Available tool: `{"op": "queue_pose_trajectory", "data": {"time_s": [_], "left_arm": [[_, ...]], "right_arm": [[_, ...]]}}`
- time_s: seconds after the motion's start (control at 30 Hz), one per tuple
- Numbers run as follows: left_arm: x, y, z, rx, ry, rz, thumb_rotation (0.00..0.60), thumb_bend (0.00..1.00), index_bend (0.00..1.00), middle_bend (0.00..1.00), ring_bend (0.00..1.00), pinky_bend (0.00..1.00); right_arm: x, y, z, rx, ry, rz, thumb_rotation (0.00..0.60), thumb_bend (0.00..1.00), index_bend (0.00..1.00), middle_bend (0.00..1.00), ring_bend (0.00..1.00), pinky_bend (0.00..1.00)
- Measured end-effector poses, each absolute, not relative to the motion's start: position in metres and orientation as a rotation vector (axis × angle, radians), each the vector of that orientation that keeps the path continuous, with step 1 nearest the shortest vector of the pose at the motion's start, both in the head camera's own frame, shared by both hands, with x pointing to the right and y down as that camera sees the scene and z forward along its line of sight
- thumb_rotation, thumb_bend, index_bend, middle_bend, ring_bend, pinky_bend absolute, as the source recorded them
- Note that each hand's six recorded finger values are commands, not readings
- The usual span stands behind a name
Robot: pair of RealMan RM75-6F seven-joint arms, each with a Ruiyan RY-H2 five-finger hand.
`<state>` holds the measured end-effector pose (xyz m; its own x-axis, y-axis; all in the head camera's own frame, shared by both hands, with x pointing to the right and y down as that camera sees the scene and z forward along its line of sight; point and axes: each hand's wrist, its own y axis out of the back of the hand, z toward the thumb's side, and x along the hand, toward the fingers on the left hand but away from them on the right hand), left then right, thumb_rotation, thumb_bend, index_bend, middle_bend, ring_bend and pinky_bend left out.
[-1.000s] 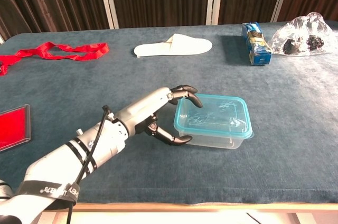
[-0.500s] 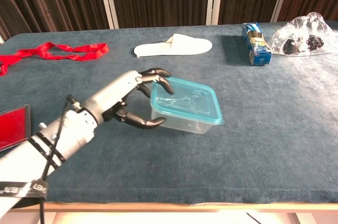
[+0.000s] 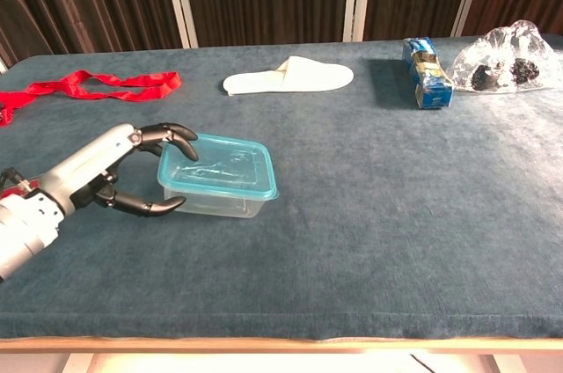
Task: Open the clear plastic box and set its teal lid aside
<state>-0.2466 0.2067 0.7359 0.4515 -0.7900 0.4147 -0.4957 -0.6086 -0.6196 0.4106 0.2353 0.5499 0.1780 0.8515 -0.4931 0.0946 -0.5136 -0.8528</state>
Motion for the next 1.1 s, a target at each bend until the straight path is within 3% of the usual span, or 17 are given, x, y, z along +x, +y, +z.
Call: {"op": "queue_pose_trajectory", "data": {"time_s": [0.1, 0.23, 1.1], "left_arm": [[-0.254, 0.210, 0.739, -2.298, 1.045, -1.009, 0.600, 0.36, 0.16, 0.18, 0.03, 0.13], [-0.263, 0.211, 0.742, -2.278, 1.001, -1.053, 0.600, 0.35, 0.02, 0.01, 0.00, 0.09], [-0.260, 0.210, 0.735, -2.357, 0.931, -1.075, 0.600, 0.31, 0.00, 0.00, 0.00, 0.05]], "right_arm": [[0.411, 0.235, 0.551, -1.769, -0.894, 1.400, 0.600, 0.19, 0.00, 0.00, 0.00, 0.00], [0.410, 0.235, 0.551, -1.769, -0.890, 1.400, 0.600, 0.19, 0.00, 0.00, 0.00, 0.00], [0.411, 0.235, 0.550, -1.766, -0.893, 1.403, 0.600, 0.19, 0.00, 0.00, 0.00, 0.00]]}}
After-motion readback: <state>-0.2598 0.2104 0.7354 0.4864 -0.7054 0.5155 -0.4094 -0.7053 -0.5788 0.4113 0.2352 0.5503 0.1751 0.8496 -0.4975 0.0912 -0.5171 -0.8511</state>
